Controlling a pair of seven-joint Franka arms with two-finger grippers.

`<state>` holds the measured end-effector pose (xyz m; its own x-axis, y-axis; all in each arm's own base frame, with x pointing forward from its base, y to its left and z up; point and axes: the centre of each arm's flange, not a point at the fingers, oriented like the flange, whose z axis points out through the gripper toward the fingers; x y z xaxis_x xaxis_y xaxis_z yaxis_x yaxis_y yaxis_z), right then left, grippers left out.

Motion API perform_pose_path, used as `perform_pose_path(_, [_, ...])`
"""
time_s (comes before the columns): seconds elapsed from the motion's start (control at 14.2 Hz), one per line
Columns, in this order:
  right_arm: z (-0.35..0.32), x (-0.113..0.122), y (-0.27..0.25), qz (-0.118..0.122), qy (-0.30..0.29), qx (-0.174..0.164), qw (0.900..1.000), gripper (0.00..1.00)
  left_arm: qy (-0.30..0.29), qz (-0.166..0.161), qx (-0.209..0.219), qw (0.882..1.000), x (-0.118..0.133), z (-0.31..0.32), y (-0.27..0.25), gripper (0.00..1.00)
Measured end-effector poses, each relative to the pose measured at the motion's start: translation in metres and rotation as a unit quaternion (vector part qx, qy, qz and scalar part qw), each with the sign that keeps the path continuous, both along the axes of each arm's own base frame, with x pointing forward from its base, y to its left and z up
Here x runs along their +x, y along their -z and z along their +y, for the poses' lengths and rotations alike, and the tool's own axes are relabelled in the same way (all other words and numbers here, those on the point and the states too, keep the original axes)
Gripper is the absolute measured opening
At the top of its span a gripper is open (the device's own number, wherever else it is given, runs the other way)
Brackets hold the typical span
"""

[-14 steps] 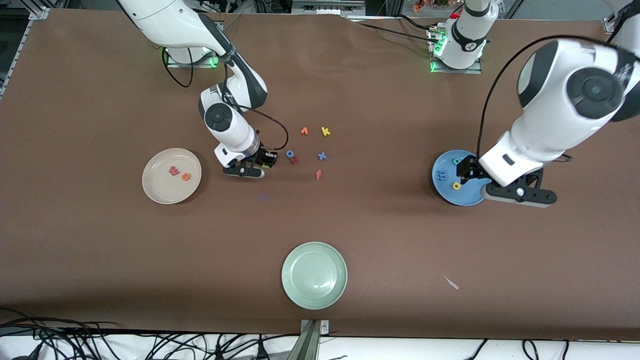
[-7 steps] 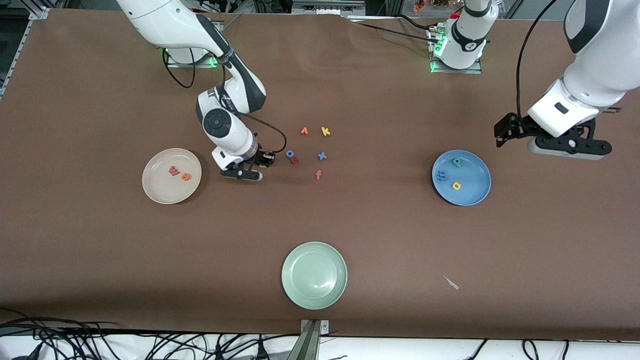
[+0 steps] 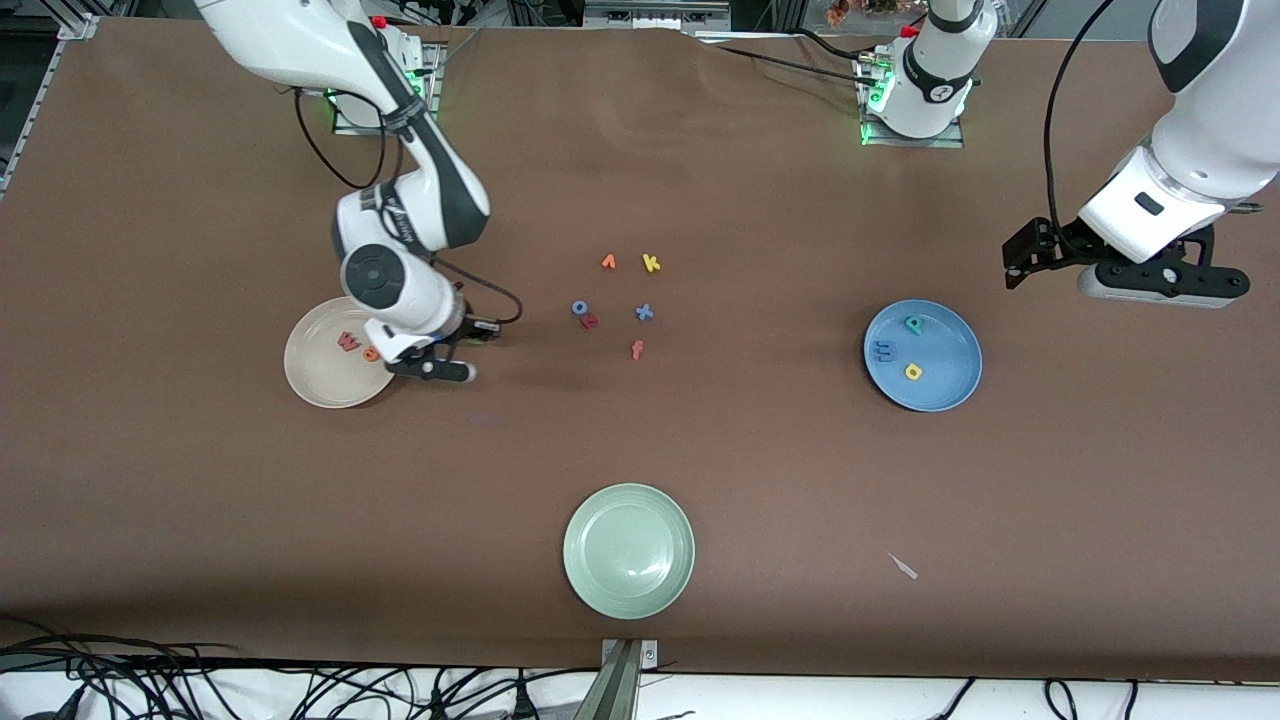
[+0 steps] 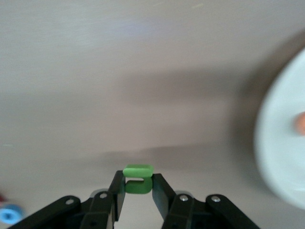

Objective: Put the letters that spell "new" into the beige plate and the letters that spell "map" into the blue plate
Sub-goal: 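Place the green c on the beige plate with the right gripper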

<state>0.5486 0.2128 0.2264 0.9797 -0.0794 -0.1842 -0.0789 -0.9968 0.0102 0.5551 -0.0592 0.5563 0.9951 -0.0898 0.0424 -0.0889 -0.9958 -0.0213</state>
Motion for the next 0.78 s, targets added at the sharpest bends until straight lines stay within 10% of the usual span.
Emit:
perform_pose_path(0.49, [-0.137, 0.023, -0.016, 0.035, -0.067, -0.01, 0.997, 0.3, 0.001, -0.015, -0.001, 1.0, 0.005, -0.002, -0.016, 1.0])
perform_pose_path(0.78, [-0.143, 0.024, -0.016, 0.035, -0.068, -0.011, 0.997, 0.65, -0.002, -0.011, 0.0, 1.0, 0.007, 0.002, -0.012, 1.0])
